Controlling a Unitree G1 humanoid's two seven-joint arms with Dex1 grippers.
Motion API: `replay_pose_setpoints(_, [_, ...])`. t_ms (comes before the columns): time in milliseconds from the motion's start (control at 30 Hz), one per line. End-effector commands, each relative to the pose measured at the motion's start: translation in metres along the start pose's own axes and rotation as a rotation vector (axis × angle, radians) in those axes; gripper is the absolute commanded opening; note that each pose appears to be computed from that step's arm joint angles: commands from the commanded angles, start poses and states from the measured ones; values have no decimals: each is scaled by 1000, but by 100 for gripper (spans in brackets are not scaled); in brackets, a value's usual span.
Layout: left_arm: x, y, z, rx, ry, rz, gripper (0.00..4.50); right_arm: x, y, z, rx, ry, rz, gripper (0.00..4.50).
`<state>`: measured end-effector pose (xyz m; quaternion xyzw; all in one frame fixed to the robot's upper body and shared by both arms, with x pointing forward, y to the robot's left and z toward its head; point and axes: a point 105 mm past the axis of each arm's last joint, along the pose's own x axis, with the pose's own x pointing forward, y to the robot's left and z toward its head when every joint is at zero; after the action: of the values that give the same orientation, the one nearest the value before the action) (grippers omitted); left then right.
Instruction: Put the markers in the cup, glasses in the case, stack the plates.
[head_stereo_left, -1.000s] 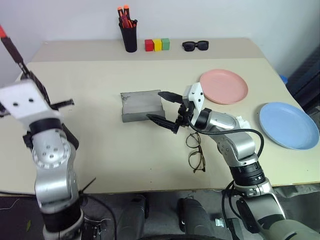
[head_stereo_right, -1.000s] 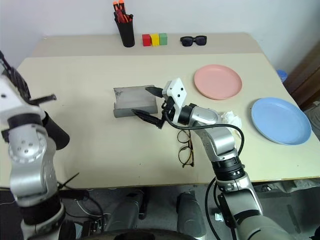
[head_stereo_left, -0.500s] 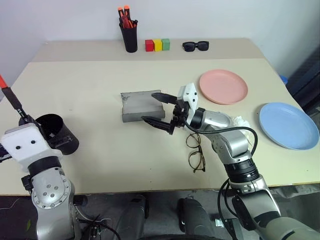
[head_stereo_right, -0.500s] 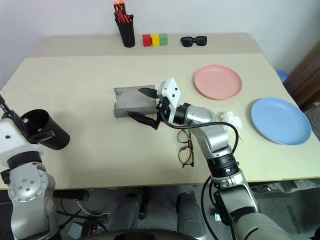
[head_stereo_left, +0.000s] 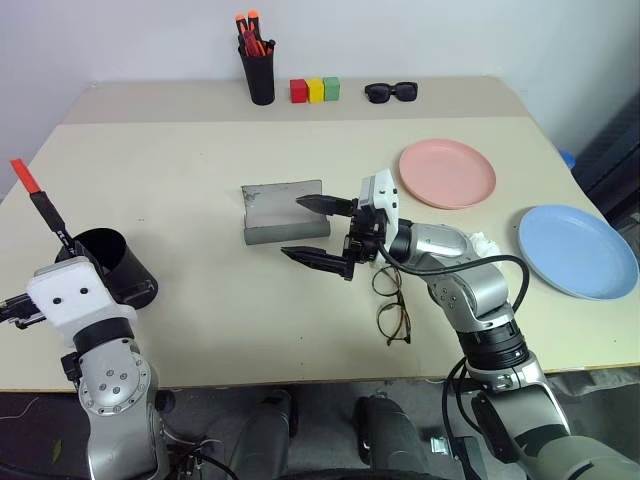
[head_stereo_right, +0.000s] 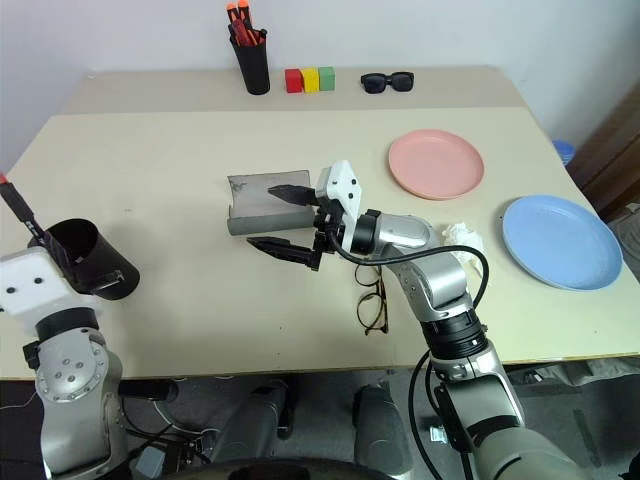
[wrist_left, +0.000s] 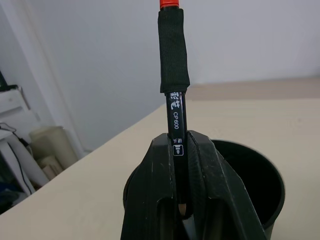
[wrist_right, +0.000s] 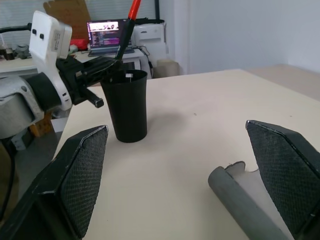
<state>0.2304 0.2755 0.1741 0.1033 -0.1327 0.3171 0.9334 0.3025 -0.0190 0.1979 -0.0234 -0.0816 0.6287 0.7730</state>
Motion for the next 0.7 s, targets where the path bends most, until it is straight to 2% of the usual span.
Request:
replay_pose_setpoints(33, [0, 0, 8, -6, -40, 11, 3, 1, 6, 12, -46, -33, 23, 450])
replay_pose_setpoints(267, [-2, -3, 7, -16, -37, 15, 3, 2, 7, 11, -47, -34, 26, 450])
replay_pose_setpoints(400, [-4, -2, 6, -2, -35, 23, 165, 3, 7, 11, -47, -36, 27, 450])
replay_pose_setpoints(700, [0, 5, 7, 6, -53, 38, 165, 3, 7, 11, -48, -36, 23, 450])
